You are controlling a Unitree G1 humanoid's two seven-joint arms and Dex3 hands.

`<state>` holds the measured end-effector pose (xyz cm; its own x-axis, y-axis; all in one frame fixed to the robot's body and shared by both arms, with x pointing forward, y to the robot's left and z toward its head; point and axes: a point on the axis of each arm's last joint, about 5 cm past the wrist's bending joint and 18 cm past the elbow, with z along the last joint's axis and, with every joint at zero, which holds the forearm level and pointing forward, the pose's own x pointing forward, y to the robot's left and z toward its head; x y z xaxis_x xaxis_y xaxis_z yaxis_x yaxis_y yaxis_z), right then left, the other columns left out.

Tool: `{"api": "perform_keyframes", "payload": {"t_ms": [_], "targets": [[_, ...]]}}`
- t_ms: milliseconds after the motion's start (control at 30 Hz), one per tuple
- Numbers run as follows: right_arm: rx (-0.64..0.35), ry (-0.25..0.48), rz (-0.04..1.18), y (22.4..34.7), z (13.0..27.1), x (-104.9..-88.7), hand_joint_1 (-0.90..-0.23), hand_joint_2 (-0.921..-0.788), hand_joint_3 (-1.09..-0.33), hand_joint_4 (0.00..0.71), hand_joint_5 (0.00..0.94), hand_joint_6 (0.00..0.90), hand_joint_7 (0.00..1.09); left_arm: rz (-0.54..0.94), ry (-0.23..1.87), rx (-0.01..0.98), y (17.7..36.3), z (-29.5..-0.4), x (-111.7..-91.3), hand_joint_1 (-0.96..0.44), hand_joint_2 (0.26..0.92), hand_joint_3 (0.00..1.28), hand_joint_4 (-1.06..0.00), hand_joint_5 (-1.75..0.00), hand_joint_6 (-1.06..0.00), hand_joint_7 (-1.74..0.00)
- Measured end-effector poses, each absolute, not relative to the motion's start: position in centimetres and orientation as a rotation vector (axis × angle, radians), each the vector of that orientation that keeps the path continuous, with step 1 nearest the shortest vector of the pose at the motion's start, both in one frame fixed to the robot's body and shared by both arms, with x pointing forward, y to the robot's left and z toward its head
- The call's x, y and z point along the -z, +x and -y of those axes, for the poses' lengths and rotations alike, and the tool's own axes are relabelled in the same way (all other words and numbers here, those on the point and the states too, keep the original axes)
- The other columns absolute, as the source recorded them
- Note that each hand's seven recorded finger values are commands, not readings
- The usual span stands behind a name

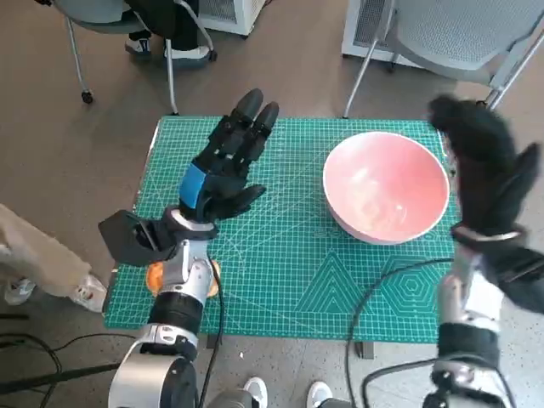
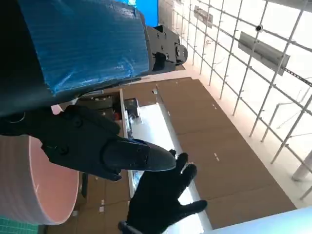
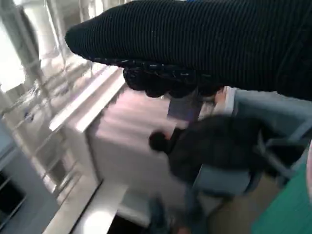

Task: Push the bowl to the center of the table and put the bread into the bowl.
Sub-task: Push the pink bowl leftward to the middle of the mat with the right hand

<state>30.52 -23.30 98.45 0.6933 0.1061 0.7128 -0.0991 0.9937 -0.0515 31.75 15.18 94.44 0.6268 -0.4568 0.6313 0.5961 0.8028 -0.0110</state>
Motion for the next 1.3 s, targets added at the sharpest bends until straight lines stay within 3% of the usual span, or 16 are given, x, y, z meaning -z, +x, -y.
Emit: {"api": "perform_keyframes", "payload": {"t_ms": [333, 667, 1300], "targets": [[0.077, -0.005, 0.612, 31.6, 25.9, -97.9, -0.628, -0.921, -0.795, 0.193, 0.000, 0.100, 0.38, 0.656, -0.225, 0.609, 31.8, -15.3, -94.5, -0.49, 0.921, 0.24, -0.03, 0.00, -0.16, 0.00], [0.163, 0.048, 0.369, 31.9, 26.7, -96.2, -0.526, -0.921, -0.930, 0.175, 0.000, 0.098, 0.36, 0.657, -0.221, 0.609, 31.8, -15.4, -94.5, -0.49, 0.921, 0.24, -0.03, 0.00, -0.16, 0.00], [0.228, 0.155, 0.065, 31.4, 27.1, -93.5, -0.586, -0.921, -0.795, 0.180, 0.003, 0.175, 0.24, 0.666, -0.213, 0.605, 31.7, -15.6, -94.5, -0.49, 0.921, 0.24, -0.03, 0.00, -0.17, 0.00]]}}
